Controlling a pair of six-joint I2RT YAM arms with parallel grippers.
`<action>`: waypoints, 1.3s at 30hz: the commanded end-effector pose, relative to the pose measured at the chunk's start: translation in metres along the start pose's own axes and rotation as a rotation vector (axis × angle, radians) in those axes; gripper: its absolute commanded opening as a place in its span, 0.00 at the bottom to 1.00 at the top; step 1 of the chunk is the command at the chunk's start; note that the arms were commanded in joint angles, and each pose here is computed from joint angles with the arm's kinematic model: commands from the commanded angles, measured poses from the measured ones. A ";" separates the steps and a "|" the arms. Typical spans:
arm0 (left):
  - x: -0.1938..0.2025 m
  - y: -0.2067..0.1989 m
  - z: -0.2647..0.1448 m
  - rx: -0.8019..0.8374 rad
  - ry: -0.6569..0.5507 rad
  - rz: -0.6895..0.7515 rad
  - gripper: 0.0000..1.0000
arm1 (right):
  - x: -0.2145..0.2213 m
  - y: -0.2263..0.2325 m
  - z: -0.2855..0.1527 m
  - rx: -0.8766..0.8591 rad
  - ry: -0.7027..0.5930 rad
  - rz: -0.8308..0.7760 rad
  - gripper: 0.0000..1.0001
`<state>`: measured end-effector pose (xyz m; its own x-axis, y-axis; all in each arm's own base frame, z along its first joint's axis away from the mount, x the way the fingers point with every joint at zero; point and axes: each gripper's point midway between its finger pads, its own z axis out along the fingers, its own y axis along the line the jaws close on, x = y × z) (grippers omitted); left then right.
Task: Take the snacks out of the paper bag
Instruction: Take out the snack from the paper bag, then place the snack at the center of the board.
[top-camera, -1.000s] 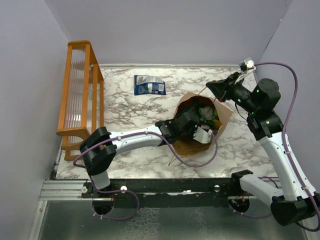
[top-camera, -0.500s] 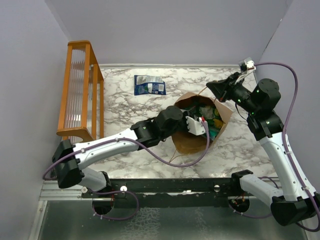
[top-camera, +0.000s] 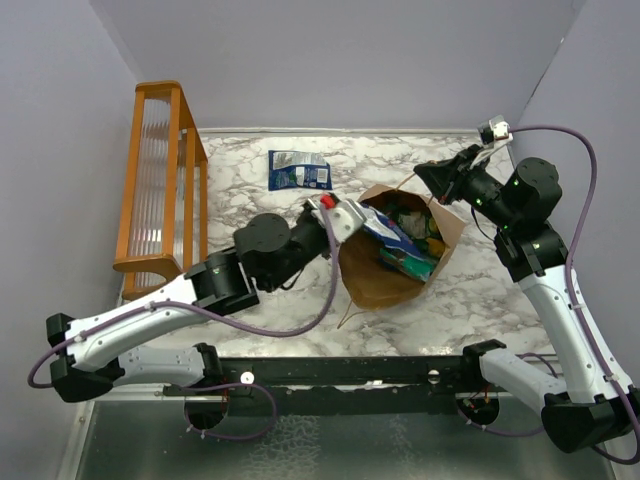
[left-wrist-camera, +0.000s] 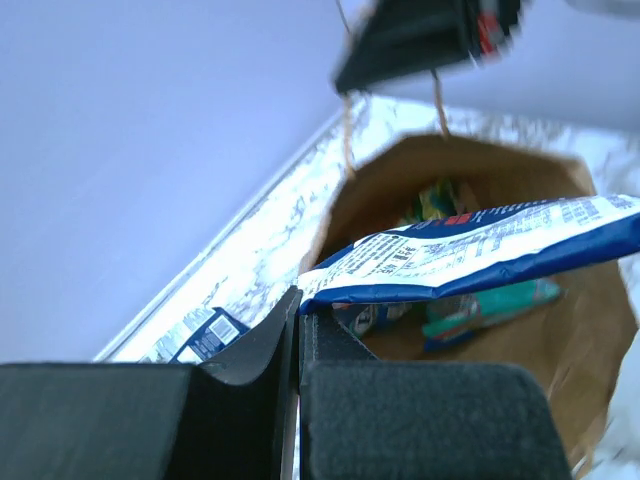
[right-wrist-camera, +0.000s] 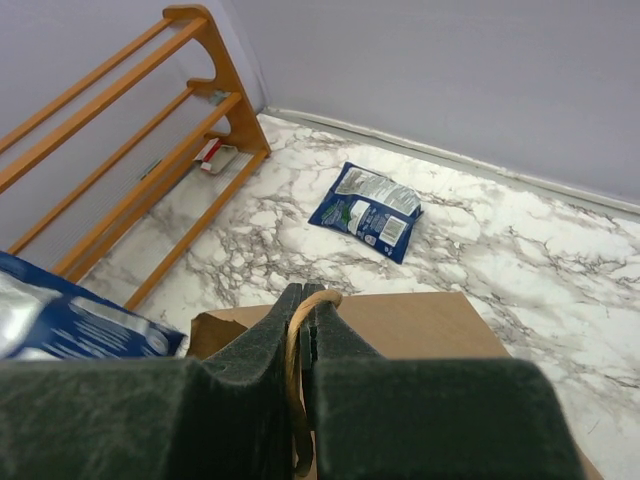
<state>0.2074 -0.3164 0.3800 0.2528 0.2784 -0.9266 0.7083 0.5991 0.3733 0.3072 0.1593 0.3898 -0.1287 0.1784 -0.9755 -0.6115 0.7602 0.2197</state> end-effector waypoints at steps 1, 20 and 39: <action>-0.055 0.052 -0.036 -0.187 -0.133 -0.290 0.00 | -0.013 -0.001 -0.004 0.024 -0.032 -0.029 0.04; -0.018 0.171 0.000 -0.569 0.188 -0.373 0.00 | -0.015 0.003 -0.004 0.009 -0.034 -0.014 0.04; 0.211 0.209 0.076 -0.564 0.721 -0.304 0.00 | -0.012 0.002 -0.005 0.011 -0.029 -0.011 0.04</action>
<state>0.4489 -0.1970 0.2826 -0.4854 0.2076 -0.8493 0.1912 0.9731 0.1285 0.3072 0.1592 0.3897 -0.1301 0.1799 -0.9750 -0.6105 0.7603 0.2218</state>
